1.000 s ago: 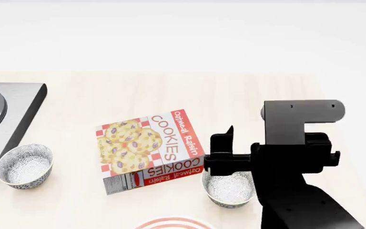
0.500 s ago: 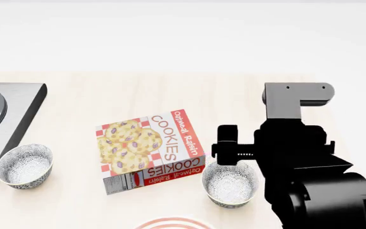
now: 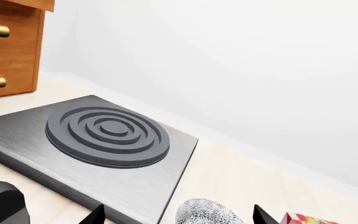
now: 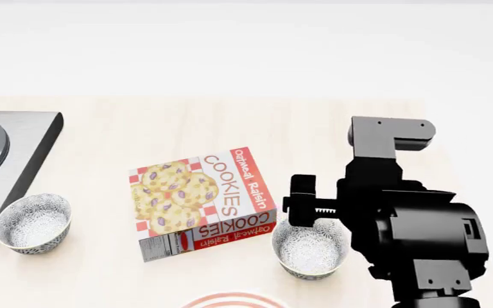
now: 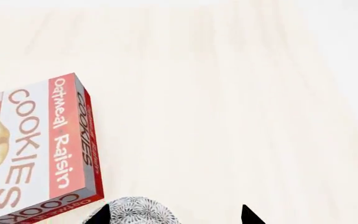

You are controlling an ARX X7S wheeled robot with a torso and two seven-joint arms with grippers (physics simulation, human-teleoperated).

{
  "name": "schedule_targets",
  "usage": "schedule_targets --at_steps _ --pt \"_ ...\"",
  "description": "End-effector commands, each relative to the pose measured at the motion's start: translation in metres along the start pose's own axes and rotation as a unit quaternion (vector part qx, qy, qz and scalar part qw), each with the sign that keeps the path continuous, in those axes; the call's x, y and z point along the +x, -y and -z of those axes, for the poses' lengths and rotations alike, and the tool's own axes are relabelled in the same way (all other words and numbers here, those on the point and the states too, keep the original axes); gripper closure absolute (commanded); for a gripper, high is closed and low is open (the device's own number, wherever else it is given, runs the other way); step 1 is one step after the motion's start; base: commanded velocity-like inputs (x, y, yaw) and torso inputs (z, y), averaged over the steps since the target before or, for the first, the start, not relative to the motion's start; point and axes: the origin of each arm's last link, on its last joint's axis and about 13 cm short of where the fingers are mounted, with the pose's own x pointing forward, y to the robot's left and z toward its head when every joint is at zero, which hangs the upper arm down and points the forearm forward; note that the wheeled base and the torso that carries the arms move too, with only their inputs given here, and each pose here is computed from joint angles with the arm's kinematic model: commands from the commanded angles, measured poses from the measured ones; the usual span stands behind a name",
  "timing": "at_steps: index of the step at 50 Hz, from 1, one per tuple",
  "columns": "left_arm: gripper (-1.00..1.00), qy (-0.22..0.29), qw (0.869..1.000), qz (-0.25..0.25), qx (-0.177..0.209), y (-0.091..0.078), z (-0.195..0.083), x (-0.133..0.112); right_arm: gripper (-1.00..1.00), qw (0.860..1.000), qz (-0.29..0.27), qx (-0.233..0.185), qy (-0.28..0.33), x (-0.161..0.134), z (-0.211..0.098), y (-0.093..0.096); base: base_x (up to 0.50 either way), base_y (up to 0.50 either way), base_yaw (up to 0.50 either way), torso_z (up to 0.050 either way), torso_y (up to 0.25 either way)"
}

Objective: Pick the akita bowl next to the plate and place it on the plate.

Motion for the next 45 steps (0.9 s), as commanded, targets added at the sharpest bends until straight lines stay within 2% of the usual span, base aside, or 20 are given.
schedule_targets --at_steps 1,8,19,28,36,45 --pt "-1.0 0.0 1.0 -0.001 -0.001 0.0 -0.001 0.0 -1.0 0.999 0.008 0.007 -0.037 0.01 0.006 0.002 0.0 0.0 0.0 0.0 0.0" --pt "-1.0 0.0 1.0 -0.001 -0.001 0.0 0.0 0.001 -1.0 0.998 0.002 0.024 -0.052 0.011 0.009 0.004 0.0 0.0 0.0 0.0 0.0" --pt "-1.0 0.0 1.0 -0.001 0.0 0.0 0.0 0.0 -1.0 0.997 -0.007 0.019 -0.075 0.01 0.011 0.003 0.0 0.0 0.0 0.0 0.001" --pt "-1.0 0.0 1.0 -0.001 -0.001 0.001 -0.002 0.0 -1.0 0.996 0.005 0.047 -0.076 0.014 0.014 0.007 0.0 0.0 0.0 0.0 0.0" --pt "-1.0 0.001 1.0 -0.001 0.0 0.0 0.0 0.0 -1.0 0.994 -0.013 0.084 -0.075 0.016 0.016 0.007 0.0 0.0 0.0 0.0 0.0" --pt "-1.0 0.001 1.0 -0.002 -0.001 0.0 0.0 0.0 -1.0 0.992 -0.02 0.099 -0.081 0.019 0.022 0.007 0.0 0.0 0.0 0.0 0.0"
